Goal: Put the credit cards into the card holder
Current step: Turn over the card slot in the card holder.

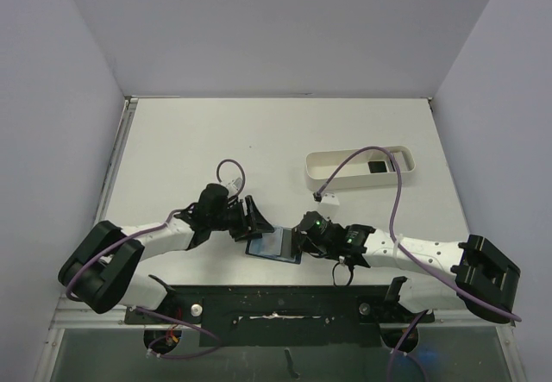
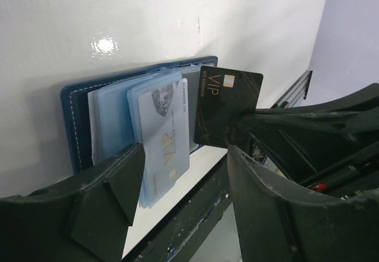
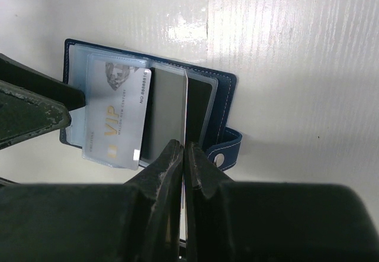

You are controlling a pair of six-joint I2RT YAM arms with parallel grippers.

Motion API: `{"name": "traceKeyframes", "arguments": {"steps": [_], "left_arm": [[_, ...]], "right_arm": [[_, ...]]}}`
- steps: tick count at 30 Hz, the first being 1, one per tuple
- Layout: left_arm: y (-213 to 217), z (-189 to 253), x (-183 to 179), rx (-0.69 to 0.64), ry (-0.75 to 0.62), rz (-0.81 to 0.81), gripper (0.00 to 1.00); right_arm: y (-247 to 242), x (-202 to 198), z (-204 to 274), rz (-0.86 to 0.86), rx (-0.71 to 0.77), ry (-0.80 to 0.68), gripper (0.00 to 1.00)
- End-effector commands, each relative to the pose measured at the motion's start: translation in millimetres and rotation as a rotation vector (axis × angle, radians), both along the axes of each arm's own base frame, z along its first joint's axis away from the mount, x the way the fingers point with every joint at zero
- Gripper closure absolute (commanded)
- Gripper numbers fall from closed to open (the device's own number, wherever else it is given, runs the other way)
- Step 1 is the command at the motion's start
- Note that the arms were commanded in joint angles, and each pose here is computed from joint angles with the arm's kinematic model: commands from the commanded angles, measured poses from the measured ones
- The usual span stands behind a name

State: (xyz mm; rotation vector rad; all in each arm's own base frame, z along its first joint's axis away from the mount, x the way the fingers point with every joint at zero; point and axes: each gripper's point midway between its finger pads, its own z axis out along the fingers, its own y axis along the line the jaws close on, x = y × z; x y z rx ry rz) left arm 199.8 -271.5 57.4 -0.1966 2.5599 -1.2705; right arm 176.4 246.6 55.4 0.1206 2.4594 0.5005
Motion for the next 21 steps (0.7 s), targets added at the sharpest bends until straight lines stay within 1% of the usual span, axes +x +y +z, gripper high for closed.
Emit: {"name": "traceKeyframes", "arguments": {"steps": [1, 8, 21], "left_arm": [[-14, 28, 1, -0.117, -0.065, -0.032, 0.44], [-22, 34, -3, -0.185, -0.050, -0.047, 0.44], [-34, 57, 0, -0.260, -0.094, -0.032, 0.44]], "right_arm": [[3, 4, 4, -0.012, 0.014, -0.030, 1.00], [4, 3, 3, -0.009, 0.024, -0.027, 1.00], [13, 5, 5, 0.021, 0.035, -0.037, 1.00]]}}
